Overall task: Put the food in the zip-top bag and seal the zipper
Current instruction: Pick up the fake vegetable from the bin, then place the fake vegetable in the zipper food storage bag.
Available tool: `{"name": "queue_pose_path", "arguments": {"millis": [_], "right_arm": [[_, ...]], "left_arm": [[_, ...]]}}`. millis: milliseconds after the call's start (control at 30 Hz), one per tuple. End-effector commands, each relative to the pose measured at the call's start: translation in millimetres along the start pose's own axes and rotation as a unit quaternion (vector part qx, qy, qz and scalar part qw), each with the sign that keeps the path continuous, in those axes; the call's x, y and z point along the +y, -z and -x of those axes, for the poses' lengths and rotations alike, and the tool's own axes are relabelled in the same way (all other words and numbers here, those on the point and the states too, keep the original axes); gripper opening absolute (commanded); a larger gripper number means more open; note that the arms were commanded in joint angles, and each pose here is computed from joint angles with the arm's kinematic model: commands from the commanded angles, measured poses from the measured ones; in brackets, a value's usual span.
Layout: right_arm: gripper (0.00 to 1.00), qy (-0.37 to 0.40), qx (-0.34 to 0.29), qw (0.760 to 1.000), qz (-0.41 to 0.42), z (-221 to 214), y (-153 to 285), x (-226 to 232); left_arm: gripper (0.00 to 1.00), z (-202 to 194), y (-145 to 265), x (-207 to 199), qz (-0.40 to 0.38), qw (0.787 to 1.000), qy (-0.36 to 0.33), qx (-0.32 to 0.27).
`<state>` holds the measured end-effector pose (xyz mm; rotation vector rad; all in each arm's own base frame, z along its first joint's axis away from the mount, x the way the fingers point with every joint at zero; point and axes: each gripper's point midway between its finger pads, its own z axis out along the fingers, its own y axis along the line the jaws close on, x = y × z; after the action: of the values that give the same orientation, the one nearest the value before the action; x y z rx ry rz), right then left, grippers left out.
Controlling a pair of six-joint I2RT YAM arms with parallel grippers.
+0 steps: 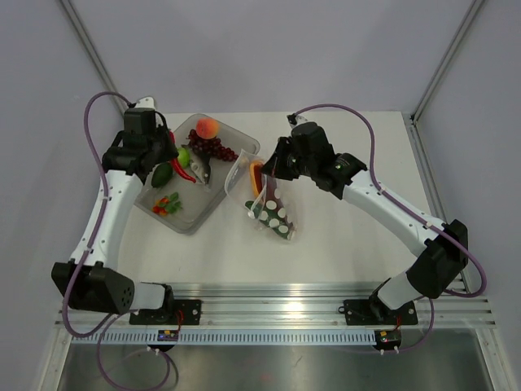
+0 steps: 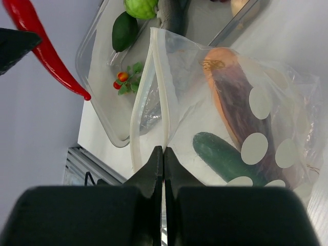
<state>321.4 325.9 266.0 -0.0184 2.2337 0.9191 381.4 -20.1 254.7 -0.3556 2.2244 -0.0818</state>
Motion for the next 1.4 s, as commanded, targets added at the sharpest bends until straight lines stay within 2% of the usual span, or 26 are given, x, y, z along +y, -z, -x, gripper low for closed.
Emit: {"name": "queue_pose_path", "arguments": {"millis": [0,33,167,433,667,1000,1067,1100,1133,1167,1200,1233,1367], "right_arm": [[0.0,0.0,-0.019,0.999,0.043,12,4,28],[0.0,-0.002,-0.018,0.999,0.042,12,2,28],[0.0,-0.006,-0.02,0.999,0.048,13,-1,32],[0.0,-0.008,-0.015,0.998,0.056,13,-2,40],[0.0,-0.014,-0.017,0.997,0.073,13,2,50],[0.0,-0.017,-0.02,0.997,0.078,14,3,53],[0.0,-0.017,-0.02,0.996,0.079,14,3,53],[0.0,-0.016,-0.021,0.997,0.078,14,3,52],[0.0,-0.016,-0.021,0.997,0.078,14,3,53],[0.0,-0.017,-0.021,0.997,0.076,14,3,51],[0.0,-0.017,-0.022,0.997,0.074,14,3,50],[0.0,-0.017,-0.022,0.997,0.076,13,4,51],[0.0,-0.016,-0.02,0.997,0.074,12,3,49]], "left_arm": [[0.0,26,32,-32,-0.046,0.997,-0.015,-0.06],[0.0,23,42,-52,-0.074,0.995,-0.027,-0.063],[0.0,19,59,-90,-0.113,0.99,-0.054,-0.069],[0.0,-3,68,-141,-0.187,0.979,-0.031,-0.08],[0.0,-26,47,-155,-0.172,0.981,-0.03,-0.087],[0.0,-63,41,-157,-0.151,0.981,0.03,-0.116],[0.11,-72,48,-160,-0.162,0.978,0.032,-0.124],[0.21,-74,50,-159,-0.162,0.978,0.032,-0.13],[0.53,-80,53,-164,-0.175,0.975,0.029,-0.134],[0.74,-78,61,-164,-0.185,0.972,0.028,-0.142],[0.84,-79,62,-165,-0.191,0.971,0.027,-0.142],[0.89,-78,65,-164,-0.193,0.97,0.027,-0.143],[0.89,-67,75,-156,-0.184,0.97,0.02,-0.158]]}}
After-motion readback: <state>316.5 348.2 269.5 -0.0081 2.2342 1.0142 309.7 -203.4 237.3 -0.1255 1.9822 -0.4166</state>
